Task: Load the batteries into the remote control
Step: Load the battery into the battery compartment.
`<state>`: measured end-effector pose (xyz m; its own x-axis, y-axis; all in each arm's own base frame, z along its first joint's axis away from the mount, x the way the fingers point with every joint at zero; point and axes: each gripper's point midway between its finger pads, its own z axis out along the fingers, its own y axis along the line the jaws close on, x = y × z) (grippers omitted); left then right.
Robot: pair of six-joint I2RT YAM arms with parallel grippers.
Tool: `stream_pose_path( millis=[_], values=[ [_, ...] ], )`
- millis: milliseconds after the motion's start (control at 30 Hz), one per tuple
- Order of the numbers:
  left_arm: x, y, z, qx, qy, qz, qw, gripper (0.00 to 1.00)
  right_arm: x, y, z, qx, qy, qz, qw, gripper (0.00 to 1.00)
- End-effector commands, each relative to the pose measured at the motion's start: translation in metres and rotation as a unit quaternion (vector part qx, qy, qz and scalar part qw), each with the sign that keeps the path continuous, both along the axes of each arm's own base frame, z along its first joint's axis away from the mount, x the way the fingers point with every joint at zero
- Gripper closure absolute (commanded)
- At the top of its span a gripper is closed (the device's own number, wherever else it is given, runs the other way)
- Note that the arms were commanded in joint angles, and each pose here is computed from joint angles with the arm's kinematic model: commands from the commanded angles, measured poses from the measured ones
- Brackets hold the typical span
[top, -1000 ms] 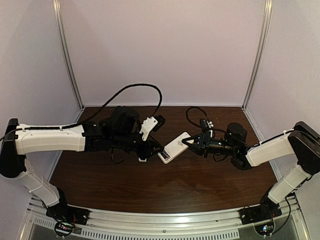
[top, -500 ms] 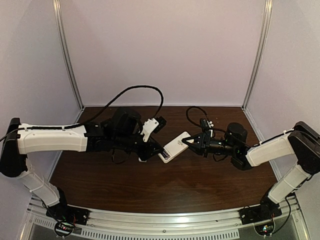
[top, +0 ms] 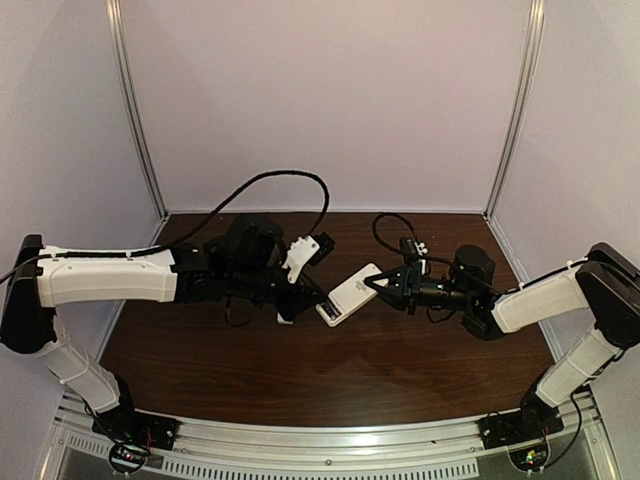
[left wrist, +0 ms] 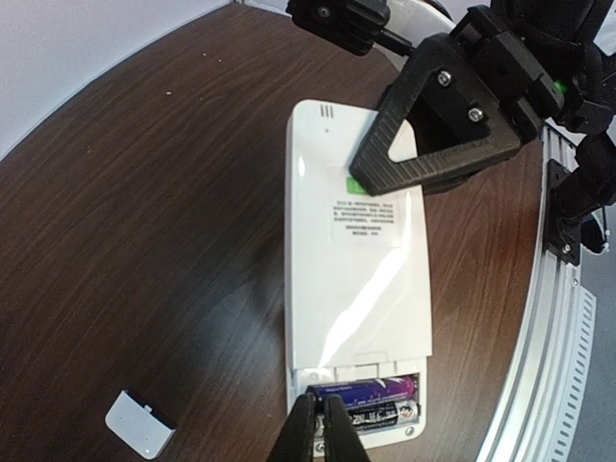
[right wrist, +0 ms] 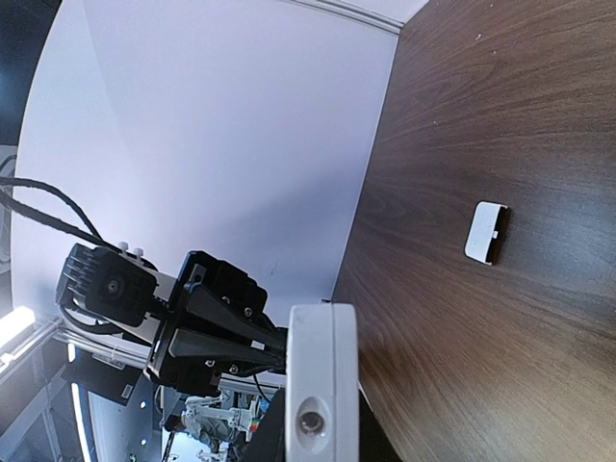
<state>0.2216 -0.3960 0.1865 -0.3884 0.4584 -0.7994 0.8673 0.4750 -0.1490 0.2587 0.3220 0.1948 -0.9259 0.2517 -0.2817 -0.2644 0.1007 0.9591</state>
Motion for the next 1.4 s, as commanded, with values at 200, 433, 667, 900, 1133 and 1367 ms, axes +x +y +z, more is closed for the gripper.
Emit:
stream_pose_path(
  millis=[200, 433, 667, 900, 1133, 1367],
  values=[
    [-0.008, -0.010, -0.012, 0.011, 0.010, -0.034, 0.999, 0.95, 0.001, 0.000, 0.033, 0.041, -0.039, 0.000, 0.998, 1.00],
    [-0.012, -0.014, -0.027, 0.035, 0.017, -0.044, 0.998, 0.96, 0.002, 0.000, 0.044, 0.055, -0.049, 0.001, 0.997, 1.00],
    [-0.014, -0.019, -0.040, 0.081, -0.006, -0.051, 0.995, 0.97, 0.001, 0.000, 0.048, 0.065, -0.048, 0.004, 0.997, 1.00],
    [-0.013, -0.010, -0.041, 0.101, -0.018, -0.040, 0.994, 0.96, 0.002, -0.004, 0.043, 0.059, -0.042, 0.000, 0.997, 1.00],
    [0.013, 0.004, 0.032, -0.016, -0.036, 0.005, 0.999, 0.65, 0.000, -0.006, 0.017, 0.008, -0.054, 0.000, 0.999, 1.00],
    [0.017, 0.029, 0.063, -0.070, -0.018, 0.002, 0.997, 0.46, -0.005, -0.006, 0.020, -0.013, -0.082, 0.011, 0.996, 1.00]
  ],
)
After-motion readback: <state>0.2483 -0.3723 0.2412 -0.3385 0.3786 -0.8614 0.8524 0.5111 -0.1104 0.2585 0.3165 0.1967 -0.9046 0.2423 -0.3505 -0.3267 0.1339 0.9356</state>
